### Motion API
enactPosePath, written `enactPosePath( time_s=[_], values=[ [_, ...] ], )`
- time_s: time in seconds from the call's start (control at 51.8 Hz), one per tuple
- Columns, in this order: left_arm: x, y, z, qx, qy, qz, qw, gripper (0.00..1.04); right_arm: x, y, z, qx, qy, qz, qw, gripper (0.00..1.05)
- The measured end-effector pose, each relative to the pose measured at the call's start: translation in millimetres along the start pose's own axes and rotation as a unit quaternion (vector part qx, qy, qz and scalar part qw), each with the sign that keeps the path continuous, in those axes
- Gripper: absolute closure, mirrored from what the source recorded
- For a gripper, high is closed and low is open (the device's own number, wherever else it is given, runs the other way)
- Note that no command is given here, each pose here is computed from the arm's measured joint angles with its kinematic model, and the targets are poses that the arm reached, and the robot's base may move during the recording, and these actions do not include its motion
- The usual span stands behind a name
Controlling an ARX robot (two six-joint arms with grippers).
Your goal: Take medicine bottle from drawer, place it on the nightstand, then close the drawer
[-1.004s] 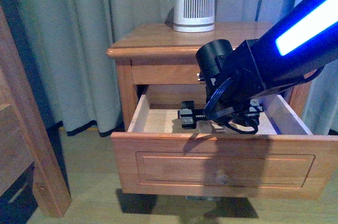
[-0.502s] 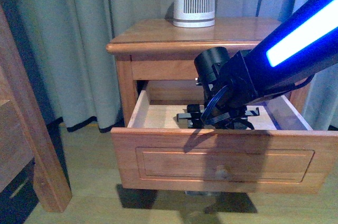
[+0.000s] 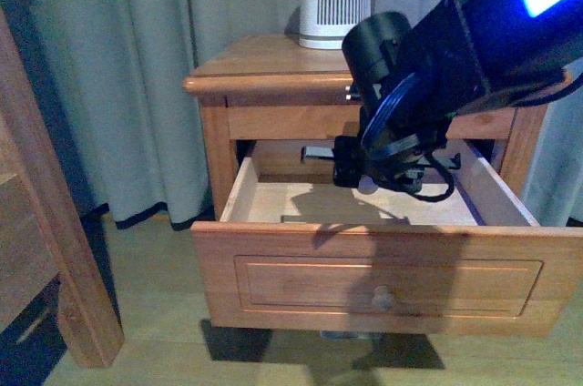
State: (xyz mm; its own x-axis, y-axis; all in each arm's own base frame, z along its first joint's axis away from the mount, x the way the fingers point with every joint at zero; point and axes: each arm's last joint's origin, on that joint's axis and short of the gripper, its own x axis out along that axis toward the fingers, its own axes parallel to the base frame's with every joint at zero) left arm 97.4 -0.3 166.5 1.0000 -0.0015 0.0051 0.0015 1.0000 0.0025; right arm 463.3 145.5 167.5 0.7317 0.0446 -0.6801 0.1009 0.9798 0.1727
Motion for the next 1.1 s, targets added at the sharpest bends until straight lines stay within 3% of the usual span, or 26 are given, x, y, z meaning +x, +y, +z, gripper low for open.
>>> enactPosePath(
  time_s=[0.174,0.444,0.637,0.849,1.1],
  values=[
    [0.0,0.0,0.0,0.0,0.0,0.0,1.0,0.07,-58.5,-1.5,19.5,0.032,0.0,0.019,0.999,0.75],
    [0.0,0.0,0.0,0.0,0.0,0.0,1.0,0.07,-130.7,-35.5,118.7,0.056,-0.157,-0.012,0.986,0.75],
    [0.0,0.0,0.0,0.0,0.0,0.0,1.0,0.07,-125.8,-71.4,164.8,0.055,-0.208,-0.056,0.975,0.75],
    [0.0,0.0,0.0,0.0,0.0,0.0,1.0,0.07,-63.6,-89.5,162.4,0.036,-0.167,-0.083,0.982,0.75],
    [0.0,0.0,0.0,0.0,0.0,0.0,1.0,0.07,-22.4,-77.4,149.2,0.019,-0.146,-0.087,0.985,0.75]
  ],
)
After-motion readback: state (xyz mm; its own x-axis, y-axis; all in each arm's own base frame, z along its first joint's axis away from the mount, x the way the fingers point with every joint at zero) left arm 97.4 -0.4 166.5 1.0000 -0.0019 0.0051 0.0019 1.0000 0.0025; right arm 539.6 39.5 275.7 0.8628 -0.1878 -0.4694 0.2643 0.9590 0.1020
